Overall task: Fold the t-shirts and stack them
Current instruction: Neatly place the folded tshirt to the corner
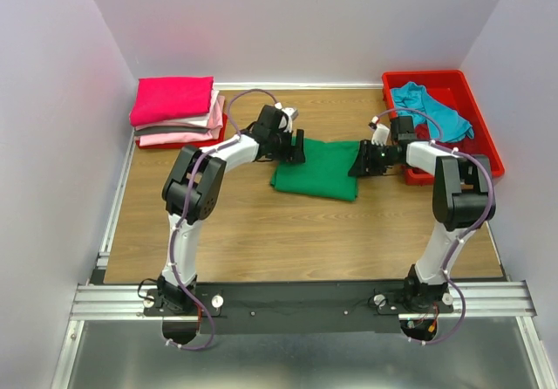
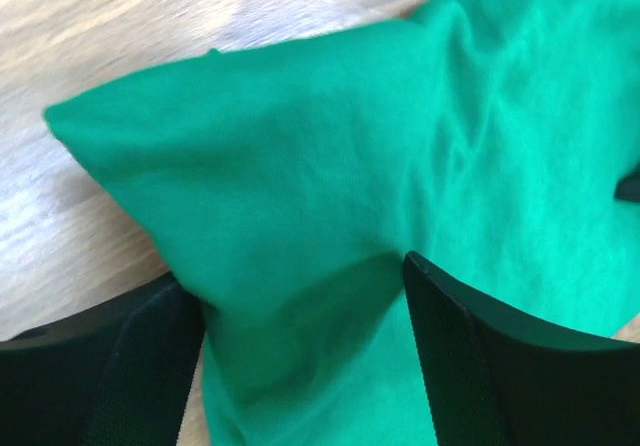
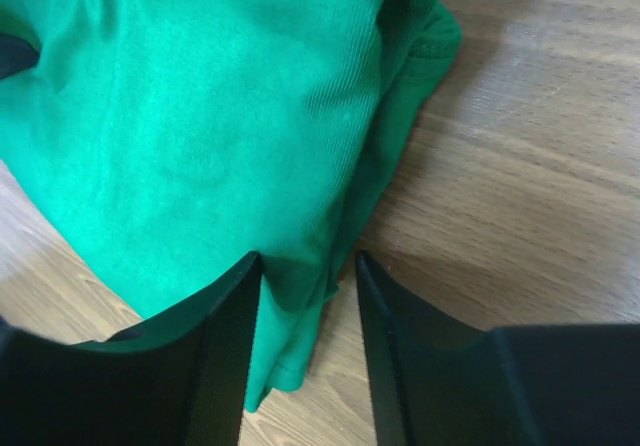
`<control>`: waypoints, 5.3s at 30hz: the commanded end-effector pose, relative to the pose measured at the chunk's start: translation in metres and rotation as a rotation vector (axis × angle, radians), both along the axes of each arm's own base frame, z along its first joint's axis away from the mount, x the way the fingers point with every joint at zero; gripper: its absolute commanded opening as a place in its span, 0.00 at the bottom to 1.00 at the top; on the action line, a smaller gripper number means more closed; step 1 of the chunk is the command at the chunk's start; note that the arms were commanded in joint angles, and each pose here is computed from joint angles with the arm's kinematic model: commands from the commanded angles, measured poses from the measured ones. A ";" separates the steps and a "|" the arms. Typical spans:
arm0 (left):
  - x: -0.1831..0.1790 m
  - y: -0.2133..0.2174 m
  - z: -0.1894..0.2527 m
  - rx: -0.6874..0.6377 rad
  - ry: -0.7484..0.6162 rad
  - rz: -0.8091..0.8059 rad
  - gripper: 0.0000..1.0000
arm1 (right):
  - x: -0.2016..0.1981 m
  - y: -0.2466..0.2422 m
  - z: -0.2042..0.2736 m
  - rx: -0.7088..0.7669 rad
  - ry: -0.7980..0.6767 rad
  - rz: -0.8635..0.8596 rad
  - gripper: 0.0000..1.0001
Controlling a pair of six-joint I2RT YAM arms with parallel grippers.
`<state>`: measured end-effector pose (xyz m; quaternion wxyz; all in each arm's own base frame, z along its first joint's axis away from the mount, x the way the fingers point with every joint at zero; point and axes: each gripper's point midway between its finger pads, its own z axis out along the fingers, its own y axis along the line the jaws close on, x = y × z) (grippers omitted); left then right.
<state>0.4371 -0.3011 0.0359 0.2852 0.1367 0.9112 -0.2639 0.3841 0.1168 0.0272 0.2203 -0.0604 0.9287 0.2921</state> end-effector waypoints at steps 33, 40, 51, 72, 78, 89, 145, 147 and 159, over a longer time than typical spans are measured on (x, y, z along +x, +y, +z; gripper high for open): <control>-0.013 0.102 0.062 0.097 -0.228 0.016 0.00 | -0.002 -0.026 0.074 0.007 -0.225 0.149 1.00; 0.010 0.189 0.128 0.450 -0.420 0.359 0.00 | -0.003 -0.026 0.074 0.017 -0.225 0.153 1.00; 0.030 0.222 0.199 0.613 -0.597 0.449 0.00 | -0.004 -0.025 0.072 0.022 -0.220 0.158 1.00; 0.068 0.224 0.282 0.754 -0.780 0.447 0.00 | -0.007 -0.020 0.070 0.057 -0.209 0.176 1.00; 0.071 0.227 0.304 0.774 -0.817 0.477 0.00 | -0.007 -0.018 0.074 0.066 -0.217 0.180 1.00; 0.069 0.236 0.354 0.769 -0.889 0.556 0.00 | -0.007 -0.019 0.073 0.065 -0.218 0.180 1.00; 0.162 0.335 0.336 0.857 -0.870 0.767 0.00 | -0.012 -0.015 0.063 0.098 -0.178 0.188 1.00; 0.170 0.345 0.325 0.849 -0.853 0.774 0.00 | -0.012 -0.015 0.063 0.099 -0.177 0.187 1.00; 0.191 0.428 0.221 0.858 -0.618 0.963 0.28 | -0.014 -0.013 0.065 0.108 -0.182 0.203 1.00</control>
